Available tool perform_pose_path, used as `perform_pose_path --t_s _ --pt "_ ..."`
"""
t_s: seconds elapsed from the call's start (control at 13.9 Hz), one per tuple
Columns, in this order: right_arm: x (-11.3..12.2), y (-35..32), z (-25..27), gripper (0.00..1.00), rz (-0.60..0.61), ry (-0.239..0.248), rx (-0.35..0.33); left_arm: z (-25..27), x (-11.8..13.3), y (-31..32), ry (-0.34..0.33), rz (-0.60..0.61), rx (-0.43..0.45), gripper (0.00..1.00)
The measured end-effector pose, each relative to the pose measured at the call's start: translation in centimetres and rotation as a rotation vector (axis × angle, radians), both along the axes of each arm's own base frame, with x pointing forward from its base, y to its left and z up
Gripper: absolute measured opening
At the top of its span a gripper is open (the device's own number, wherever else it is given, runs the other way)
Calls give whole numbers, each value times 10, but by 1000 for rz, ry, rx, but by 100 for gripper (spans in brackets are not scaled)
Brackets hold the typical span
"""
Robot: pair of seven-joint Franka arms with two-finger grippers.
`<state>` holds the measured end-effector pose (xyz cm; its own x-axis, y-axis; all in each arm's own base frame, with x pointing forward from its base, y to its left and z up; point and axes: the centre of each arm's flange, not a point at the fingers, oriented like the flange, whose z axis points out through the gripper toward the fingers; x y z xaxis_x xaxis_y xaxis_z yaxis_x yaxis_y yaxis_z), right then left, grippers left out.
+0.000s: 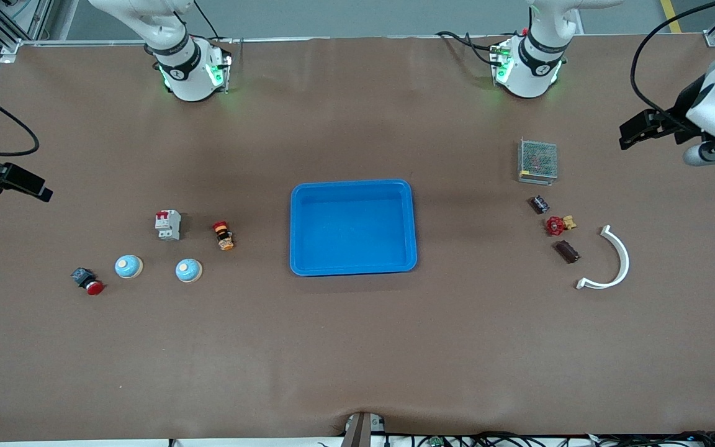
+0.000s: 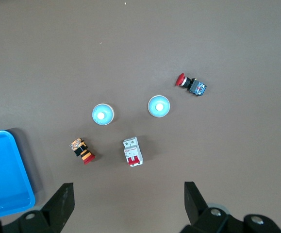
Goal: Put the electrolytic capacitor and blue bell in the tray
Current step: 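Lower the right gripper onto a blue bell and the left onto a capacitor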
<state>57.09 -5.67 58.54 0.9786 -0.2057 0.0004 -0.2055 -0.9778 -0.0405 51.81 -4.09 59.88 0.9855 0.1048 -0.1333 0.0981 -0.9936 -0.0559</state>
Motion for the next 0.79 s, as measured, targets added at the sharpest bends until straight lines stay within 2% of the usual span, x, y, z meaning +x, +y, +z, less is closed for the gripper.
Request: perform_pose_path --t_s 0.14,0.5,0.79 --pt "2 0 -16 100 -2 -7 -1 -21 1 -3 18 12 4 100" --pt "9 -3 -96 100 -20 -24 -6 -71 2 -2 22 11 4 100" --pt "20 -17 -166 100 -64 8 -9 -121 -3 -1 16 11 3 100"
